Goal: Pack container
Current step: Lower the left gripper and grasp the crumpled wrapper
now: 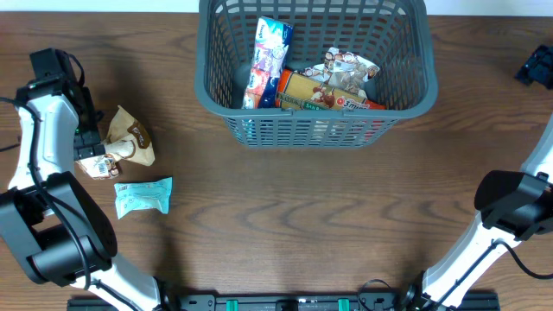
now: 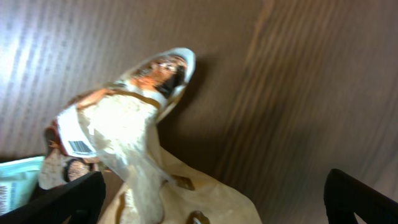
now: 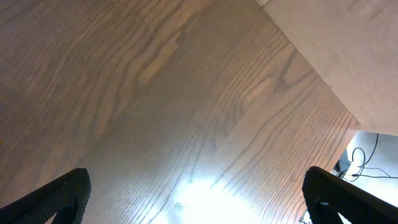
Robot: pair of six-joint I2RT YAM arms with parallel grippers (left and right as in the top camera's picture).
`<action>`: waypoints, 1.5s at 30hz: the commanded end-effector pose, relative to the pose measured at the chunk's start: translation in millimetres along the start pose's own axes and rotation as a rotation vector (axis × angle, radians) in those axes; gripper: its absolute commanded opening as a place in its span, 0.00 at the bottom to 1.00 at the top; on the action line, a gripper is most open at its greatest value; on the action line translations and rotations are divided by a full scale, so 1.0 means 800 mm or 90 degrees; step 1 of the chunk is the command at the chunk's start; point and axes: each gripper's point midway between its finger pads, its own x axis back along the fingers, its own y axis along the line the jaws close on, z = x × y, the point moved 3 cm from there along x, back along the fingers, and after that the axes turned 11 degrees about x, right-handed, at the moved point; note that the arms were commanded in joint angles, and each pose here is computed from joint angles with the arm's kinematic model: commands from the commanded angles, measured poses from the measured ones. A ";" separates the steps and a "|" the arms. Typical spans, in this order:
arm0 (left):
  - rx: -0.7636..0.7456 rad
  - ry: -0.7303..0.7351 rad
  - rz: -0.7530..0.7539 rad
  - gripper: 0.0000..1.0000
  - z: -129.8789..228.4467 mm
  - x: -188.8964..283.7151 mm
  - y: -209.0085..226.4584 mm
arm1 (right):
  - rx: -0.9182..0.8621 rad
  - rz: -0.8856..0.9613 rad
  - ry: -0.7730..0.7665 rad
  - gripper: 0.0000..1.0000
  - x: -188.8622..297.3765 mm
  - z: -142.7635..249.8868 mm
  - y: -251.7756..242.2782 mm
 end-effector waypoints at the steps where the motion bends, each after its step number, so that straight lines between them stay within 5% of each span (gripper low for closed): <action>1: 0.002 0.007 -0.013 0.99 0.012 -0.008 0.005 | -0.008 0.007 0.002 0.99 -0.002 0.000 -0.001; 18: 0.135 0.041 -0.073 0.99 0.048 -0.044 0.023 | -0.008 0.007 0.002 0.99 -0.002 0.000 -0.001; 45: 0.183 -0.035 -0.162 0.99 0.015 -0.050 0.060 | -0.008 0.007 0.002 0.99 -0.002 0.000 -0.001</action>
